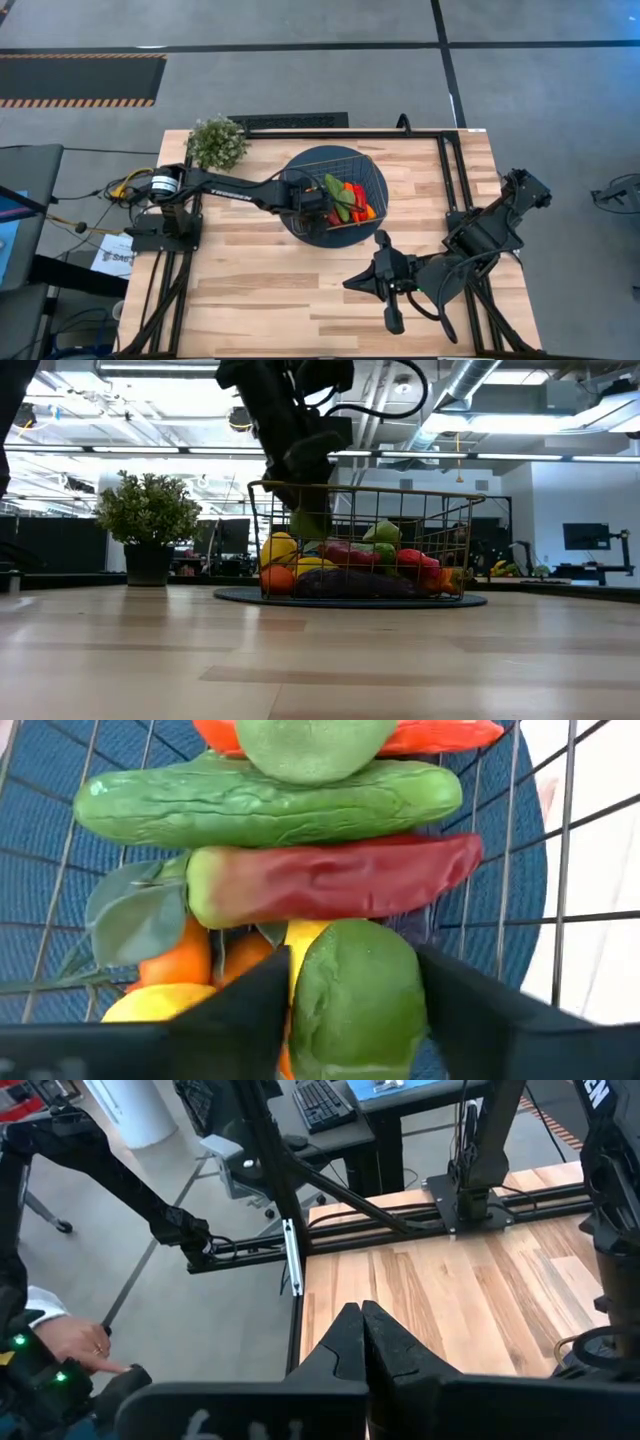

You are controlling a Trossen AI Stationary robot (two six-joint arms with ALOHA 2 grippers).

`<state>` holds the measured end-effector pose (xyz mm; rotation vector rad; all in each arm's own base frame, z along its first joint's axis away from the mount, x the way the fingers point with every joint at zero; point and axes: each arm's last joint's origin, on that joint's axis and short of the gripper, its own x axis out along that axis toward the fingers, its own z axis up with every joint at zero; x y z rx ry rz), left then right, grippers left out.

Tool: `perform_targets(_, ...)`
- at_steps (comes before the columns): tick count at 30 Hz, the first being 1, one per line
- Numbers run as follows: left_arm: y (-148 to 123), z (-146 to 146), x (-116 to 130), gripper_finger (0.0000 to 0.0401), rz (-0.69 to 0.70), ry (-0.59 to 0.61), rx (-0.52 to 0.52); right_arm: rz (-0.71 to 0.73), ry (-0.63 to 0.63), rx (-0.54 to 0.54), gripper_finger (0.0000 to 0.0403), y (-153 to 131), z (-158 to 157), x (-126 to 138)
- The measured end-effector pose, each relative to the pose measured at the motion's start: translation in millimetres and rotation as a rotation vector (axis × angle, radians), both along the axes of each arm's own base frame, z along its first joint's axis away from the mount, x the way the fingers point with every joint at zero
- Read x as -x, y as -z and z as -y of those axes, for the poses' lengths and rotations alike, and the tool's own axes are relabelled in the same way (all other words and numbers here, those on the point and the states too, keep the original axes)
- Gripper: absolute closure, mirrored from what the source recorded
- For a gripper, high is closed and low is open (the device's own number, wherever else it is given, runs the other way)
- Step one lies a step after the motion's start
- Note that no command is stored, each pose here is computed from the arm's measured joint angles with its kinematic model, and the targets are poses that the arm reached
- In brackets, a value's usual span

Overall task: Build produce basket
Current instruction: Put the green lemon into the basket, then return to Home Position

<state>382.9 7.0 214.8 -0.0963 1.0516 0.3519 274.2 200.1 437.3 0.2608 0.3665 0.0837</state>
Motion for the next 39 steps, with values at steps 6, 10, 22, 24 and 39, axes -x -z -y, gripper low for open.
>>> perform_targets(6,-10.4,0.1,-2.6,0.0059,0.013,-0.032,0.023,-0.006,0.0,0.004,0.0401,0.6,0.2,0.2)
perform_targets(10,-22.5,-0.4,-5.7,0.0011,0.032,-0.051,0.022,-0.025,0.002,0.014,0.0401,2.7,0.7,0.9)
perform_targets(22,-102.0,66.3,41.9,0.0063,-0.02,-0.16,-0.3,-0.385,0.554,0.064,0.0402,30.8,44.7,62.8)
perform_targets(24,-108.7,81.3,61.5,0.0075,-0.026,-0.207,-0.356,-0.436,0.66,0.015,0.0402,37.1,48.6,72.6)
perform_targets(39,-84.7,147.2,128.1,0.0188,0.068,-0.44,-0.323,-0.577,0.786,-0.124,0.0402,143.7,32.3,68.1)
